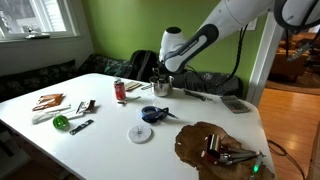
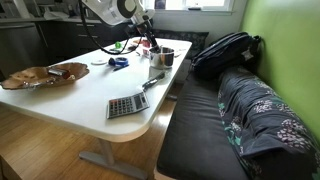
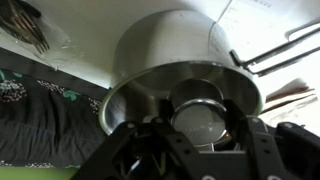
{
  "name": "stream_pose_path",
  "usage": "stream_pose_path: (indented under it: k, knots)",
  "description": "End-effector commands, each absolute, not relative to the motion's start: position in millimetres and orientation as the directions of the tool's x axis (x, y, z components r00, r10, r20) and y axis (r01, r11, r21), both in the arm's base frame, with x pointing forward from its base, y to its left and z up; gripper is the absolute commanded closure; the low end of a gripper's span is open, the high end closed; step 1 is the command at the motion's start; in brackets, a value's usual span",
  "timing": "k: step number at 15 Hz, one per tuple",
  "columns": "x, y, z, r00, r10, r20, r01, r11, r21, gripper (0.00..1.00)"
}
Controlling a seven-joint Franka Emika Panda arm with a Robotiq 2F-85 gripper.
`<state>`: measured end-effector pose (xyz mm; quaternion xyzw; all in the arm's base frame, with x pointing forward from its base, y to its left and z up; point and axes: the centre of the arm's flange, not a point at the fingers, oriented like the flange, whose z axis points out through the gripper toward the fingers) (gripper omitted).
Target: Pick up the silver measuring spoon from the table and put it in the silver pot
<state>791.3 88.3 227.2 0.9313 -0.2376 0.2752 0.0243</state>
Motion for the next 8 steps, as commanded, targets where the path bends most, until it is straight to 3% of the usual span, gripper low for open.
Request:
stream_pose_path:
  k: [1, 2, 3, 6, 8]
  knots:
    - [818.7, 94.1, 211.9, 0.749, -0.426, 0.508, -0.479, -0.877, -0.03, 0.53]
    - [819.6, 94.7, 210.4, 0.753, -0.424, 0.503, -0.48, -0.877, -0.02, 0.19]
    - [820.2, 95.2, 209.2, 0.758, -0.421, 0.499, -0.48, -0.877, -0.012, 0.19]
    - [818.9, 97.2, 210.8, 0.76, -0.411, 0.503, -0.47, -0.883, -0.011, 0.01]
    - [813.9, 98.0, 215.2, 0.755, -0.409, 0.513, -0.465, -0.885, -0.021, 0.0]
